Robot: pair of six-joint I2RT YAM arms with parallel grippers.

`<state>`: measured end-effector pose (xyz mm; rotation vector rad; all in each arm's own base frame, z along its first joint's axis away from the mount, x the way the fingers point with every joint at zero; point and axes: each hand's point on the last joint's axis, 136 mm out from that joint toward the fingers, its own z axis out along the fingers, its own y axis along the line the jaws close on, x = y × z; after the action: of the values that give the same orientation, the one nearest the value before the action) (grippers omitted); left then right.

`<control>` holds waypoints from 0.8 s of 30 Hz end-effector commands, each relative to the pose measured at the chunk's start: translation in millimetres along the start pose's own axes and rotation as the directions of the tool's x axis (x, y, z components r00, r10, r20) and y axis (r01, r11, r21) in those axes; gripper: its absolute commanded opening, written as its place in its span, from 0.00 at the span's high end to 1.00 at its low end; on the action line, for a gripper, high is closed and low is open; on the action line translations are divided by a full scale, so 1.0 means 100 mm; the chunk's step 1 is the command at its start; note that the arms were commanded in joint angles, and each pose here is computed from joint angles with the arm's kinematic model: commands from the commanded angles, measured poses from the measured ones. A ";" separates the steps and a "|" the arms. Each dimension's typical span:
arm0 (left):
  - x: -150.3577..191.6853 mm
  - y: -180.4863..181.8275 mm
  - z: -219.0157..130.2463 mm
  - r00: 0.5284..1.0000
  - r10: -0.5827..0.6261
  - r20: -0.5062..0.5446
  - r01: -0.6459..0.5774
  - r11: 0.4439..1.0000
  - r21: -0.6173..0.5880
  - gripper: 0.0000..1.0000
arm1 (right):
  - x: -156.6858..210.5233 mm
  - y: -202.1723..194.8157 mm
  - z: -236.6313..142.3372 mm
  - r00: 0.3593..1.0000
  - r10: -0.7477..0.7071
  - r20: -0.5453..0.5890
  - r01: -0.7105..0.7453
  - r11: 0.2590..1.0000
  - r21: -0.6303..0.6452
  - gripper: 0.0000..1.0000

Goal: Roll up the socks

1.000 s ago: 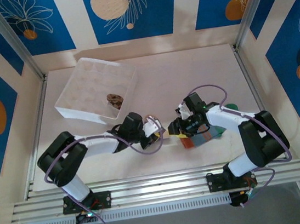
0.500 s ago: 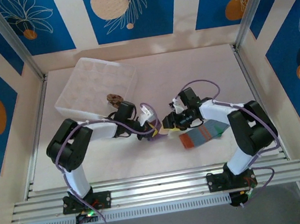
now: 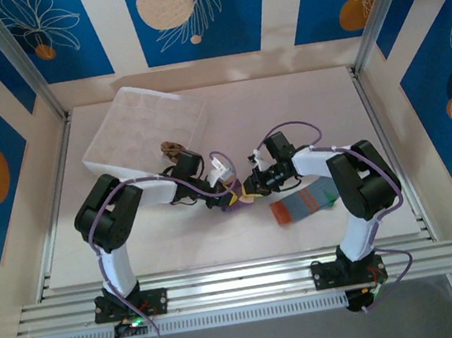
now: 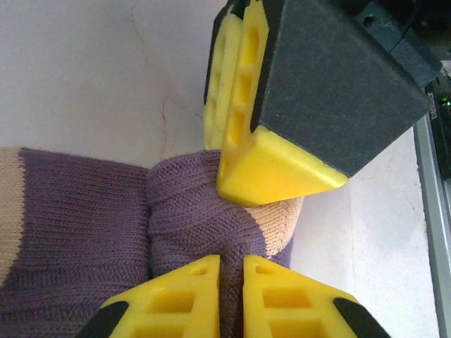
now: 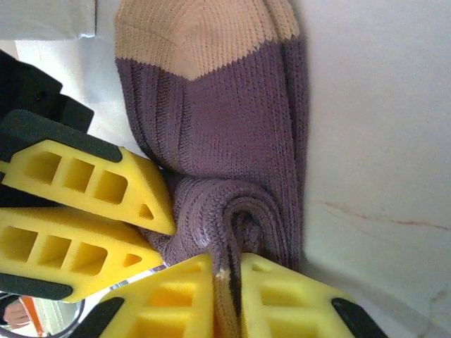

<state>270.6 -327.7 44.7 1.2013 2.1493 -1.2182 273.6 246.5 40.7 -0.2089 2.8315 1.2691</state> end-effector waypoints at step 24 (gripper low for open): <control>1.00 -0.29 0.42 0.951 -0.075 -0.301 0.079 0.997 0.001 0.84 | 0.84 -0.13 -0.29 0.989 0.148 -0.027 -0.135 0.954 0.266 0.56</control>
<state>206.2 -359.5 41.9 1.3972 2.0833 -1.3263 191.0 209.7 37.8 -0.0358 3.0526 0.9092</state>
